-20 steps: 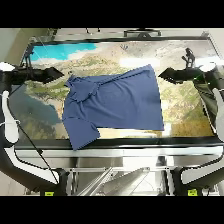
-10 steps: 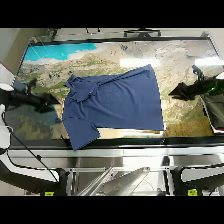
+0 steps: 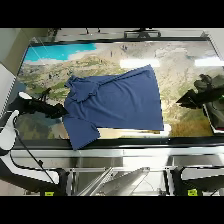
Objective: Fold the shirts.
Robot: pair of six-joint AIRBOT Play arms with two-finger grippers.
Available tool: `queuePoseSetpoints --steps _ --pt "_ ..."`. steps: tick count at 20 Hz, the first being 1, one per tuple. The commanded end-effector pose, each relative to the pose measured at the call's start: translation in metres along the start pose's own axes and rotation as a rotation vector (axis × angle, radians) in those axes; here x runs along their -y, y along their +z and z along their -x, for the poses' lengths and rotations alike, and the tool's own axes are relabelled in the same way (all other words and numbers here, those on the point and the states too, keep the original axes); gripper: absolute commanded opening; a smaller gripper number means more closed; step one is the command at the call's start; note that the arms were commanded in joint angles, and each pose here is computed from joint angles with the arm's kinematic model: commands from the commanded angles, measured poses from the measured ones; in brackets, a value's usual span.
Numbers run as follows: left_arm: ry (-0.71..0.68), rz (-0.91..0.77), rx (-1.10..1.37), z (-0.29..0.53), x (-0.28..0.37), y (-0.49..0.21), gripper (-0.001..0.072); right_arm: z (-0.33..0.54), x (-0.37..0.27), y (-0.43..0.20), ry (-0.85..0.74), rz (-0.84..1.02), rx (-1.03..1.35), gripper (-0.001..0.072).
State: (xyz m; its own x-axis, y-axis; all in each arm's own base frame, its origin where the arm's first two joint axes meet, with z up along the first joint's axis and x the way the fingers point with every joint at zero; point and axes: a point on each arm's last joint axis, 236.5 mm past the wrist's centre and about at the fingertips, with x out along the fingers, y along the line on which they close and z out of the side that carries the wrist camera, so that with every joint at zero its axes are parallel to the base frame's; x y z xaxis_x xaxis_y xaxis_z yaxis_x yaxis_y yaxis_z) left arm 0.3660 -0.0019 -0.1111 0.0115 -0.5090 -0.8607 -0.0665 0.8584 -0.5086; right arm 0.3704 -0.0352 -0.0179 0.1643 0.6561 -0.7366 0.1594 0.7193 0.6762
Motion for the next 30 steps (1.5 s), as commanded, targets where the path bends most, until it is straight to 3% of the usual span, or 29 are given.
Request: queuePoseSetpoints --steps 1,2,3,8,18,30 --pt "0.001 -0.078 -0.04 -0.005 0.013 0.01 0.0173 0.016 0.022 -0.019 0.005 -0.043 0.023 0.0369" --pt "-0.007 -0.097 -0.055 -0.005 0.016 0.009 0.007 0.013 0.03 -0.027 0.007 -0.064 0.03 0.0369" --pt "-0.016 -0.104 -0.071 -0.004 0.018 0.008 0.003 0.006 0.036 -0.036 0.01 -0.086 0.028 0.0369" --pt "-0.032 -0.092 -0.094 0.0 0.016 0.002 0.0029 -0.052 0.05 -0.062 -0.025 -0.105 -0.011 0.0368" --pt "-0.052 -0.091 -0.127 0.004 0.016 -0.007 0.0029 -0.14 0.006 -0.083 -0.101 -0.049 -0.137 0.0367" --pt "-0.081 -0.113 -0.178 0.006 0.022 -0.02 0.0029 -0.149 -0.012 -0.104 -0.084 -0.03 -0.222 0.035"
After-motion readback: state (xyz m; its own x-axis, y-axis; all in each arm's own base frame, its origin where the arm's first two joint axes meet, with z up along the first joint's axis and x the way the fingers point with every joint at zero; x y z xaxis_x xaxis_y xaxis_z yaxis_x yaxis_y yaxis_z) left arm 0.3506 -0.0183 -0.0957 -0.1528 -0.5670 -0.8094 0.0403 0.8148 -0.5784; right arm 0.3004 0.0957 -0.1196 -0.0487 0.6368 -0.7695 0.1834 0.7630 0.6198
